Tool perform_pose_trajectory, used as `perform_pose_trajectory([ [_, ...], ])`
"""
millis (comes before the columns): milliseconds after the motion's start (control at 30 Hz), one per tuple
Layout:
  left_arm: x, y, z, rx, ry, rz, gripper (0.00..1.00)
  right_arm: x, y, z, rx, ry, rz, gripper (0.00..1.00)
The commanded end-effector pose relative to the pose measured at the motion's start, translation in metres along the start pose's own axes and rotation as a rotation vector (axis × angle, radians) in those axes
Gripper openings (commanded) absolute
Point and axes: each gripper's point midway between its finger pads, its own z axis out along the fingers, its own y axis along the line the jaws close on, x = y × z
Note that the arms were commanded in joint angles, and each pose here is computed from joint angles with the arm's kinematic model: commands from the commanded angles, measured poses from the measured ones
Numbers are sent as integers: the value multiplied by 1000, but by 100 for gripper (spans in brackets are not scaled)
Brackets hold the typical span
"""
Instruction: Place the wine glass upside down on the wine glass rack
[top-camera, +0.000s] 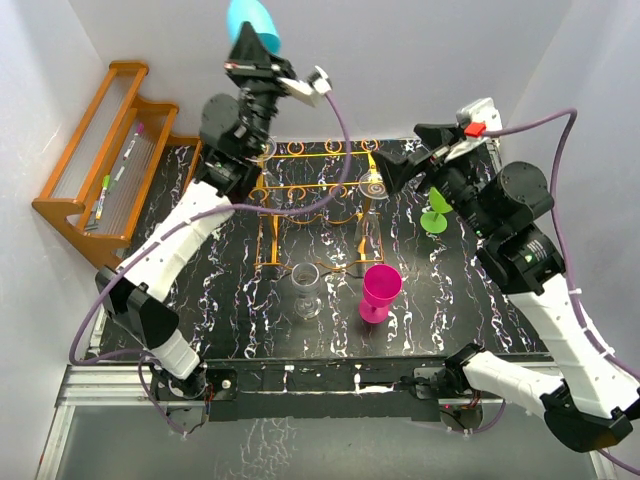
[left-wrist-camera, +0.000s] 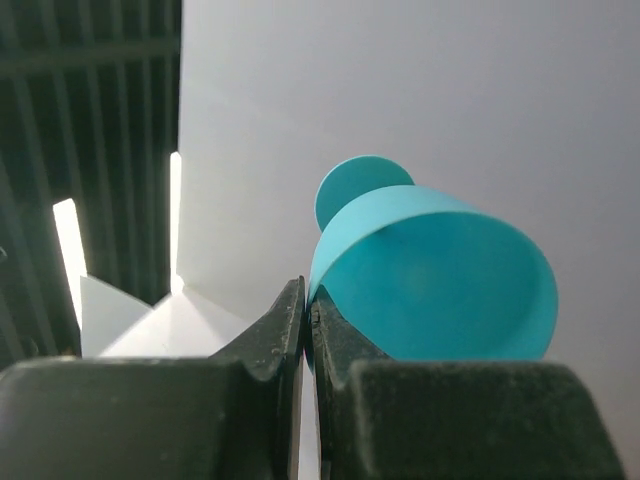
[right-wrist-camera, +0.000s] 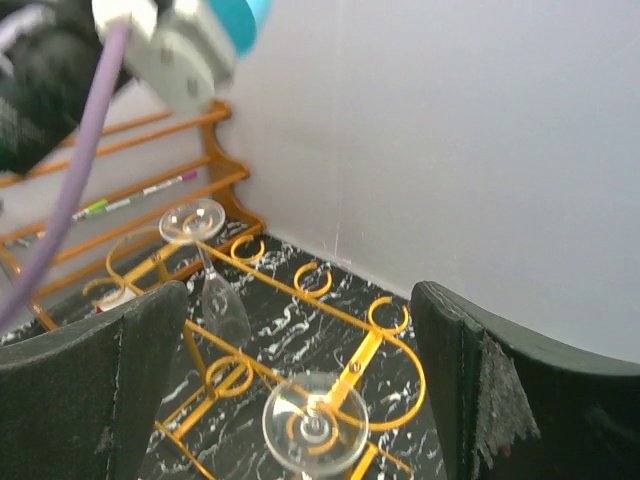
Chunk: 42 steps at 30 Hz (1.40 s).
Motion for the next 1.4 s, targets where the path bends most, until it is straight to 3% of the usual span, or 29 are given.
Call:
perform_pose_trajectory([
  [0,-60,74,-31,-258,-186,34,0,-64,0,16,1,-147,41,98],
  [133,-88,99,-54,-372,-278,35,0,-100,16,26,-90,-212,89,100],
  [367,-132,101,-104,-465,-488,101,0,-161,50,34,-290,-330,176,99],
  [567,-142,113,-120,-518,-546,86,0,-192,60,43,-367,-373,249,87],
  [833,-161,101,-151,-551,-687,105,0,-199,42,53,-378,-394,357,73],
  [1000,-160,115,-172,-605,-735,104,0,-195,27,57,-391,-375,416,63],
  [1367,-168,112,-188,-642,-779,126,0,-167,24,73,-476,-296,531,56],
])
